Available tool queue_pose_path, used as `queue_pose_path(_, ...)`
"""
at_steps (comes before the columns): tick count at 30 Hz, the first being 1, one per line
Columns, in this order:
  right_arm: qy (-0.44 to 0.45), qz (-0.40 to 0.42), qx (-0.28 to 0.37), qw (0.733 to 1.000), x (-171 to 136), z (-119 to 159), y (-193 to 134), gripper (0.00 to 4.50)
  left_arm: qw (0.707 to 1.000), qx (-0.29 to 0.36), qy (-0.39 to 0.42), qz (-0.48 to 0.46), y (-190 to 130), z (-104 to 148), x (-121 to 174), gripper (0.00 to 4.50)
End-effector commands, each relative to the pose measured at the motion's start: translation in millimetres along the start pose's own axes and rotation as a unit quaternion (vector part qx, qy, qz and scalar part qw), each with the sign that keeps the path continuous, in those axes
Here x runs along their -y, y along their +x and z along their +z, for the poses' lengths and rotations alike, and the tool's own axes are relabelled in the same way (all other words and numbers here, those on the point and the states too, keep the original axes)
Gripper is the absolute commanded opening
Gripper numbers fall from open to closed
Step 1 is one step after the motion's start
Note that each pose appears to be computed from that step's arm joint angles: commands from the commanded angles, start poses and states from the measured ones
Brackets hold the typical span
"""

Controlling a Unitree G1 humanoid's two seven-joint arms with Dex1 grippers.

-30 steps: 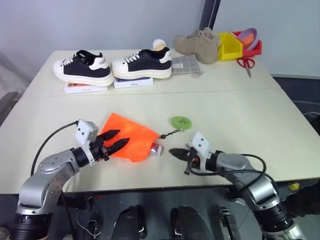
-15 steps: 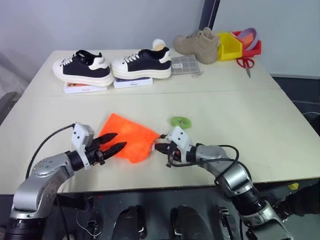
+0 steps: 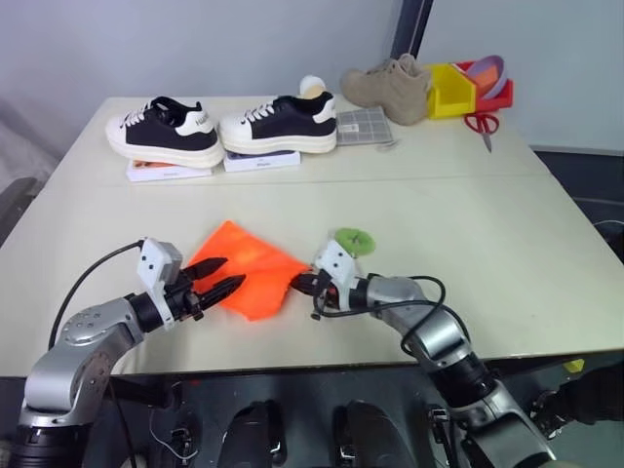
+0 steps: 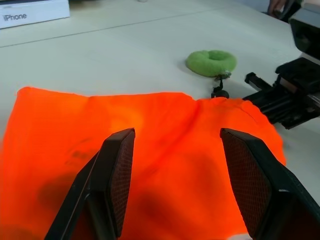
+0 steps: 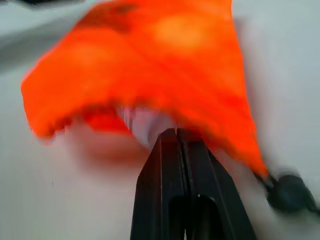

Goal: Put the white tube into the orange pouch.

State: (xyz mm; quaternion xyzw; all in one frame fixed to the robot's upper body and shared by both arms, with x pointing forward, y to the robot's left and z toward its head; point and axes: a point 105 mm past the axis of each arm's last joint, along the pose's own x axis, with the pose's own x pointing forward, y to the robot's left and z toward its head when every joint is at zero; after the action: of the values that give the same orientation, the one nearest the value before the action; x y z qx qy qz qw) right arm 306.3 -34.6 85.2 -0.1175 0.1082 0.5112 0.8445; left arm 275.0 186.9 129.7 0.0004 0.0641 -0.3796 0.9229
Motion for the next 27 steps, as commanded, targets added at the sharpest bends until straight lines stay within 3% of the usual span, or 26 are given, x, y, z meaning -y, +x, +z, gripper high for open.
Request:
queue_pose_path(1,-0.006,-0.009,0.020,1.000,5.8,12.2,-27.6,0.88,1.000,0.016,0.024,0.004,-2.4,10.7,0.1,2.93)
queue_pose_path(7,0.006,-0.076,0.030,0.997,32.6,18.6,-61.8,3.90,1.000,0.017,0.023,0.001,-1.3,10.3,1.3,2.93)
queue_pose_path(13,0.037,-0.155,0.052,0.986,65.7,25.5,-64.6,3.90,0.999,0.021,0.024,-0.006,2.8,11.6,3.0,2.93)
queue_pose_path(18,0.076,-0.254,0.018,0.964,104.4,6.3,-60.3,3.90,0.999,0.025,0.024,-0.009,5.0,12.6,5.7,2.93)
queue_pose_path(23,0.137,-0.269,0.011,0.953,112.7,-8.8,-54.7,3.90,0.999,0.027,0.024,-0.010,5.0,11.8,8.0,2.93)
queue_pose_path(25,0.143,-0.257,0.012,0.956,108.8,-9.6,-53.4,3.39,0.999,0.028,0.025,-0.008,4.1,12.3,7.8,2.93)
queue_pose_path(27,0.142,-0.248,0.014,0.958,105.4,-8.5,-53.8,2.53,0.999,0.028,0.025,-0.006,3.2,12.5,7.3,2.93)
